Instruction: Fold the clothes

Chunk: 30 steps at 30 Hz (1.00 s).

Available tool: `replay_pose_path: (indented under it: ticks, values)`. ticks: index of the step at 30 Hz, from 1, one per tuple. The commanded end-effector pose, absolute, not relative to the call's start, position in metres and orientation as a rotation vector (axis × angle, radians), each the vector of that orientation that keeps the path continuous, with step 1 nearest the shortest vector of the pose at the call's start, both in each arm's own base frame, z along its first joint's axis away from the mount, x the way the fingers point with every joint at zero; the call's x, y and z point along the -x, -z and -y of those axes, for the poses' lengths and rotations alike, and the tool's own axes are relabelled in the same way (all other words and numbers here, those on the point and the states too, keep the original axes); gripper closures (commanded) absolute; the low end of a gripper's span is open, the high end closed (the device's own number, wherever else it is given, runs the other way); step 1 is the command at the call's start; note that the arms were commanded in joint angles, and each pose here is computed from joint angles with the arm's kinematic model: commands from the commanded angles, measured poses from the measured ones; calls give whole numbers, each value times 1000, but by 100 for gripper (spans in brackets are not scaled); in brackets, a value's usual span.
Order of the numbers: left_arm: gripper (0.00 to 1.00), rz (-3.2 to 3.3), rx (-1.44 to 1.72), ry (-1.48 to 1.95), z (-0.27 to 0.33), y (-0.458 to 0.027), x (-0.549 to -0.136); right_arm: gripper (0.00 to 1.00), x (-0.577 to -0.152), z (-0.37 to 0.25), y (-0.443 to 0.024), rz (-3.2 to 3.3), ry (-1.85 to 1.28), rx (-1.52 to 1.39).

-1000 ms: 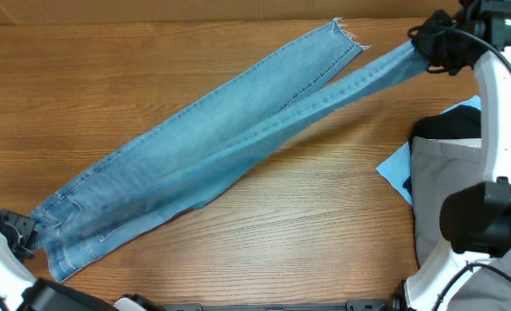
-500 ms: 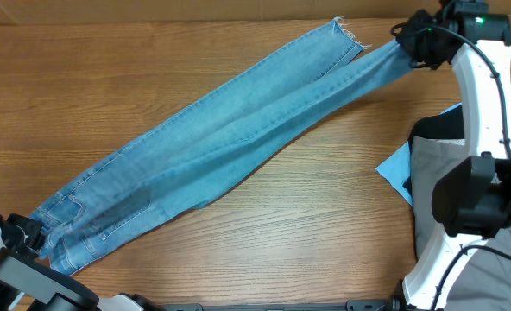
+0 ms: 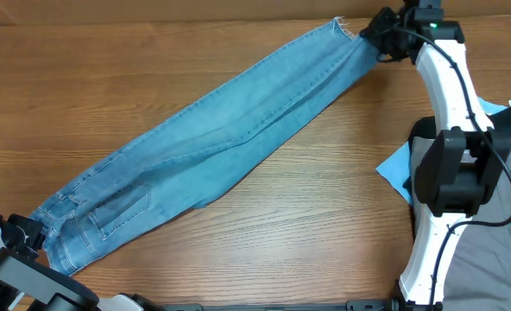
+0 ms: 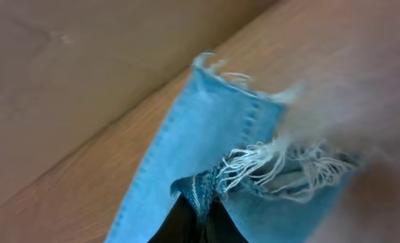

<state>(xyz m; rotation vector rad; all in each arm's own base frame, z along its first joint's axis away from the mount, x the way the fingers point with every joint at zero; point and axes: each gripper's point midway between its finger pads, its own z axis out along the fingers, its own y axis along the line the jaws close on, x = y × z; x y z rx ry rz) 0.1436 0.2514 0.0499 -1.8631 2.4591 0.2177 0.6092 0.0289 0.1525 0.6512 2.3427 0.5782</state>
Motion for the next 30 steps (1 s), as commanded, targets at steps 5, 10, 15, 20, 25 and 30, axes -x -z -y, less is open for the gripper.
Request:
replay_pose_path:
  ticks: [5, 10, 15, 20, 25, 30]
  values:
    - [78, -2463, 1898, -234, -250, -49, -137, 95, -629, -56, -166, -2259, -683, -550]
    - [78, -2472, 1904, -228, -247, -49, -136, 95, -638, -61, -175, -2203, -703, -577]
    - [77, -2478, 1907, -225, -246, -49, -135, 95, -642, -56, -174, -2179, -666, -622]
    - [78, -2485, 1912, -220, -244, -49, -134, 95, -647, -58, -153, -2200, -664, -629]
    - [77, -2487, 1913, -214, -243, -48, -134, 4, -650, -61, -135, -2224, -655, -578]
    - [68, -2480, 1907, -192, -243, -48, -137, 2, -639, -53, -141, -2273, -619, -451]
